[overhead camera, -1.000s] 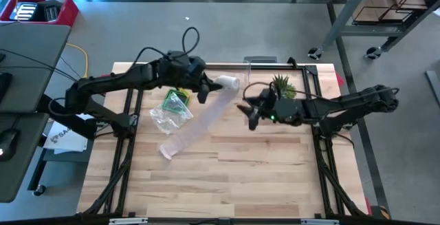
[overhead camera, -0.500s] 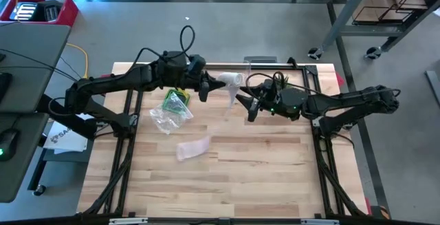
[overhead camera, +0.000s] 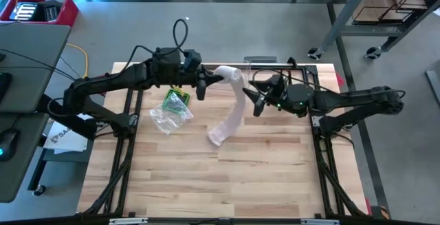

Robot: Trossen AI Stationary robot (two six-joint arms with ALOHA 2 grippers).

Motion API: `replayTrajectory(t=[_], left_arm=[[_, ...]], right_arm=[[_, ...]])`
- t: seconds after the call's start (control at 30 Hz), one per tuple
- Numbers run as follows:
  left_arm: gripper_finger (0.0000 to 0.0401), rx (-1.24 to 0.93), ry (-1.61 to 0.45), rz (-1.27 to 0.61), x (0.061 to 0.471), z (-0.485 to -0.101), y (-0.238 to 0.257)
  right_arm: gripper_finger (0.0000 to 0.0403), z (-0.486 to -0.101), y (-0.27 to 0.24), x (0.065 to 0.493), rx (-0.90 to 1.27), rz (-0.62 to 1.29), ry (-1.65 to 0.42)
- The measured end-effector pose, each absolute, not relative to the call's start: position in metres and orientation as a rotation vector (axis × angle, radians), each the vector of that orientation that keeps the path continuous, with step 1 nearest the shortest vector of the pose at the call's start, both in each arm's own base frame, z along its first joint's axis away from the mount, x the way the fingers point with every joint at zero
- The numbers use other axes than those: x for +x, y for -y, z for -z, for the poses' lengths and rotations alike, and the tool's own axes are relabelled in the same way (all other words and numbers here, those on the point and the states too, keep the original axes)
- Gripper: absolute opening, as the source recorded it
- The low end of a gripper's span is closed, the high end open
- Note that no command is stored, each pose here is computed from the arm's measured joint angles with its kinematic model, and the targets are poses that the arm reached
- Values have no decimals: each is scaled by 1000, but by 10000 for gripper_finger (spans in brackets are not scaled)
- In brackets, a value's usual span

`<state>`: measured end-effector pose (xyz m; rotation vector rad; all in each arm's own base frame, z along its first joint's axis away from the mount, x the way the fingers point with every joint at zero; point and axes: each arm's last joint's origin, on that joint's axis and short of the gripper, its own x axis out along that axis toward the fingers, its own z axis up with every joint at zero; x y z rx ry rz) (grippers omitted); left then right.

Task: Roll bandage
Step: Roll the bandage

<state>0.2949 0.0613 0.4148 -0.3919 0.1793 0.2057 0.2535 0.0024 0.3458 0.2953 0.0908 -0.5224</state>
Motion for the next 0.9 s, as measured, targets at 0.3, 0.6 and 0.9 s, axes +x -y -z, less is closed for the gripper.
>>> replayTrajectory(t=[0.3,0.6,0.9], left_arm=[[0,-383,-221,-216,294,-411,-61],[0,-381,-217,-224,294,-411,-61],[0,-362,-217,-235,294,-411,-61]], right_arm=[[204,-319,-14,262,405,413,-294],[204,-298,-21,276,363,662,-275],[204,-315,-22,266,336,603,-234]])
